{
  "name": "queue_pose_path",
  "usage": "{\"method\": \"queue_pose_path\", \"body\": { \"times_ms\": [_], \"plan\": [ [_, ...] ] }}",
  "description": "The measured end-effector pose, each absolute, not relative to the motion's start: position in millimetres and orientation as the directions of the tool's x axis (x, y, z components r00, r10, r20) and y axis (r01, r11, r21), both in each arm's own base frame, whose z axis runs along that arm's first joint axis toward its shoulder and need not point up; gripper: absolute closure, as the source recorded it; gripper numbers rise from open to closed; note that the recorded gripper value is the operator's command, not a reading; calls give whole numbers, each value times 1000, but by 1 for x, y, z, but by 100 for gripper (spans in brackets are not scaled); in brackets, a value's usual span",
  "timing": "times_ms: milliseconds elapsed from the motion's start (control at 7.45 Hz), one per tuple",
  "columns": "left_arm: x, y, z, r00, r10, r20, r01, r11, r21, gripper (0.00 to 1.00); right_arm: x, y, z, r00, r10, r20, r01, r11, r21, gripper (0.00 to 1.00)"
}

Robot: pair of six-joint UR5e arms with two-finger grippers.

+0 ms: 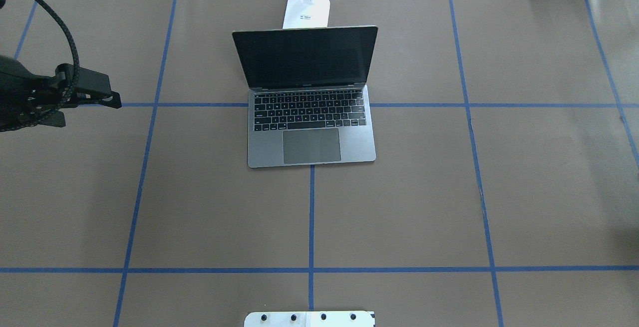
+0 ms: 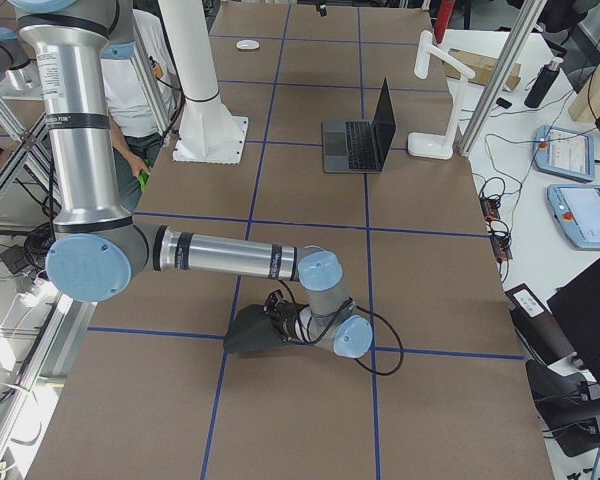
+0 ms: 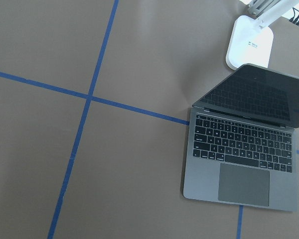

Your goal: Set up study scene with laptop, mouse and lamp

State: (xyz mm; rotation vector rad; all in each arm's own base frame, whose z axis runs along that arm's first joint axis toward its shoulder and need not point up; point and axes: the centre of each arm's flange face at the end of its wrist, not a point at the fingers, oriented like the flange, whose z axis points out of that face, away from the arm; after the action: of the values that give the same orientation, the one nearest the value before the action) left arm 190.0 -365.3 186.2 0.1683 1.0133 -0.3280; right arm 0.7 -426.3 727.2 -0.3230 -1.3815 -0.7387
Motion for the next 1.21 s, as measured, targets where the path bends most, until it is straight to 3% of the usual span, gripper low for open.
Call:
{"method": "queue_pose_path", "body": {
  "times_ms": [537,1209],
  "plan": [
    [186,-361,187,493,-202,-846,345,938,-22,1,-22,-502,656,108,-224,969,588,800,119,100],
    [184,-360,188,494,-207,-844,348,937,-26,1,-168,-556,575,87,-163,983,573,816,84,100]
  ]
}}
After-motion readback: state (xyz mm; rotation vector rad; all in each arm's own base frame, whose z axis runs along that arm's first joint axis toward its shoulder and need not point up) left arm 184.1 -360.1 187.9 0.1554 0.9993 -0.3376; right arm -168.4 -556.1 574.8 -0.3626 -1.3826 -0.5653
